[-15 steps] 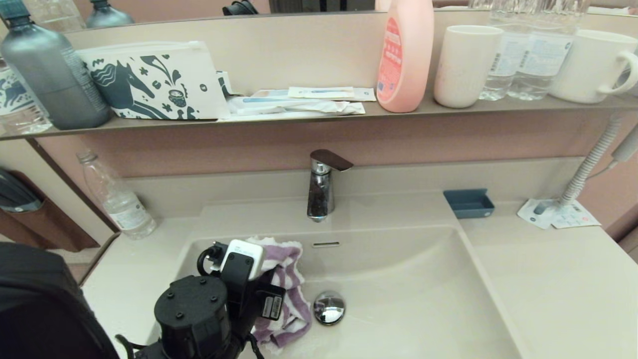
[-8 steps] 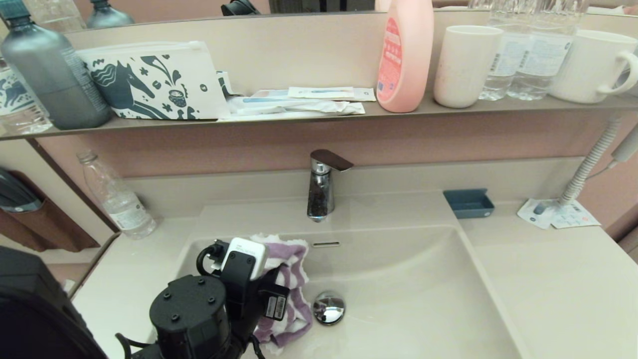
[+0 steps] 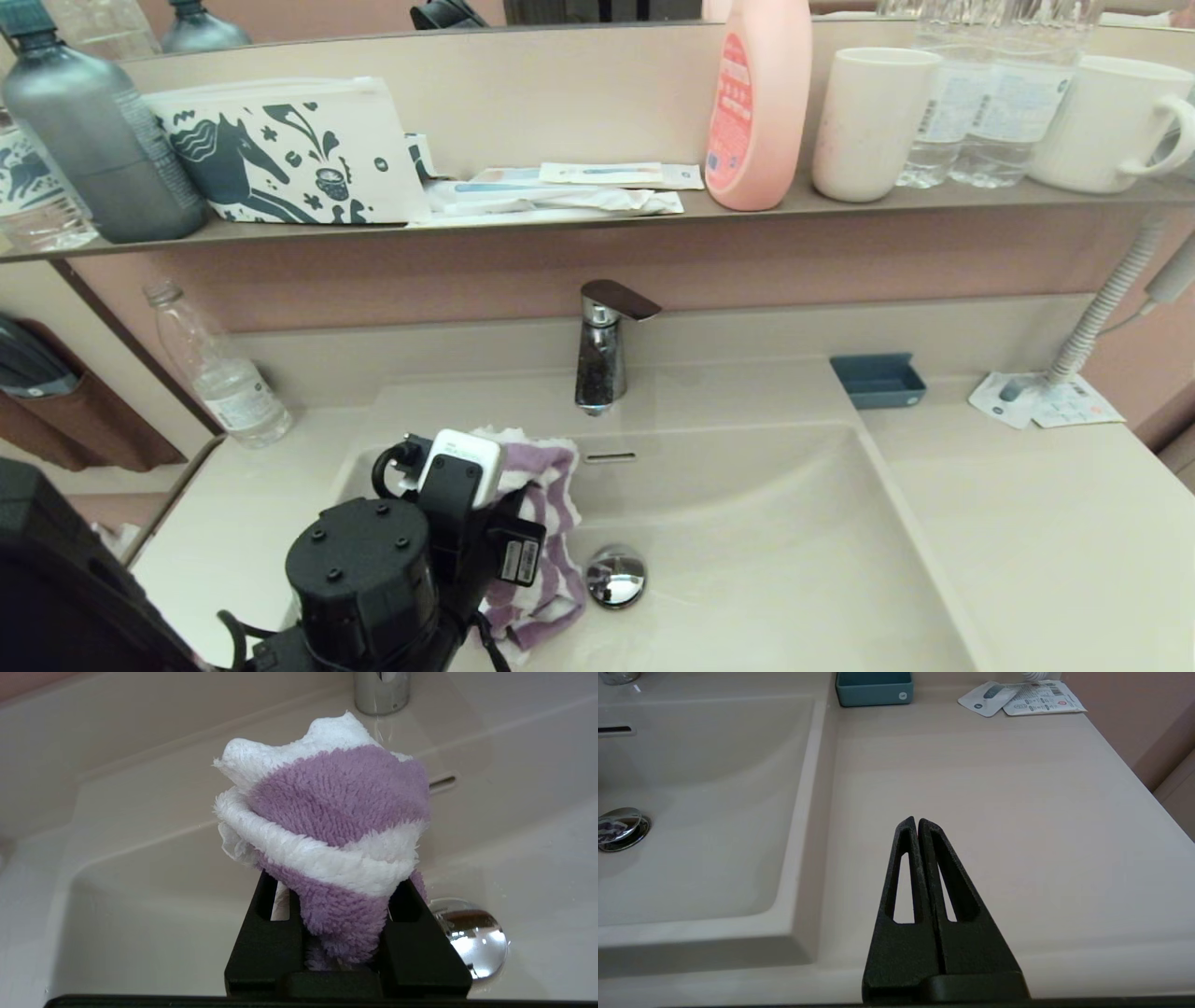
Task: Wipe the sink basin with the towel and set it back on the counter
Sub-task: Wipe the sink
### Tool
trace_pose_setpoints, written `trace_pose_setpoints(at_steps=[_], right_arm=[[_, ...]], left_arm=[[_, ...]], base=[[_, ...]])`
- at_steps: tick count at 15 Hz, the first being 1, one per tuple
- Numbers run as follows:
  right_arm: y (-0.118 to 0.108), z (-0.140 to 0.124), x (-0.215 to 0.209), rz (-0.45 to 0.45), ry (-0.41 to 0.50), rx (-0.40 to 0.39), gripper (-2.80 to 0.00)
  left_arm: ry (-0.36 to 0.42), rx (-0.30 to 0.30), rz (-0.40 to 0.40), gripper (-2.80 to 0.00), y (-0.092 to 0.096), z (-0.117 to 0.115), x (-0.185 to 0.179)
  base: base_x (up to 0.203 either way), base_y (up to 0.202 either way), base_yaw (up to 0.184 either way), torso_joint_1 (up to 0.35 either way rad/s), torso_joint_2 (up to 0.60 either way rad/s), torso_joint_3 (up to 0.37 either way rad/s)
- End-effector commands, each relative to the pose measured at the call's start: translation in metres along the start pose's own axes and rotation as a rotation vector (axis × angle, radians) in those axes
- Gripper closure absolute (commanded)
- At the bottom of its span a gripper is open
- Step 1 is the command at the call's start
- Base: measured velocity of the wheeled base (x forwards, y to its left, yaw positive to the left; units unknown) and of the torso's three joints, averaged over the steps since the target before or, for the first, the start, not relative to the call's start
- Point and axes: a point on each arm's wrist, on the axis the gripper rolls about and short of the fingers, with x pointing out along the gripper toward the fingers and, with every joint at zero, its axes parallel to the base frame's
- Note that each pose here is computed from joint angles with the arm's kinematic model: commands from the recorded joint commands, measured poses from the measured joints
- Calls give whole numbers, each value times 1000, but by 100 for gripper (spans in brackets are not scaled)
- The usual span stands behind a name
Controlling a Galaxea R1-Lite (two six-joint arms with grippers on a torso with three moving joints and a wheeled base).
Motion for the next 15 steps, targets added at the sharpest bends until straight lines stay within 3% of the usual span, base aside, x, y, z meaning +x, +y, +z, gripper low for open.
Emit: trace_pose_setpoints(at_steps=[1,5,8,10,12,15], right_arm=[[0,0,0,-1,-1,0,0],[0,0,0,0,0,0,0],[0,0,0,0,-1,0,0],[0,0,0,0,0,0,0],[0,0,0,0,0,0,0],[0,0,0,0,0,0,0]], left_arm=[[-15,-14,9,0,1,10,2],[52,-23,-65,0,-7,15,-17],[151,-73,-102,0,-6,23,-36],[248,-159,-119,0,-10,25,-46],[372,-184,-115,0,-11,24,-49],[479,-342,-210,0,-28,58,-47]], base=[[0,0,0,0,0,0],[0,0,0,0,0,0],[0,0,0,0,0,0],[0,0,0,0,0,0],[0,0,0,0,0,0],[0,0,0,0,0,0]])
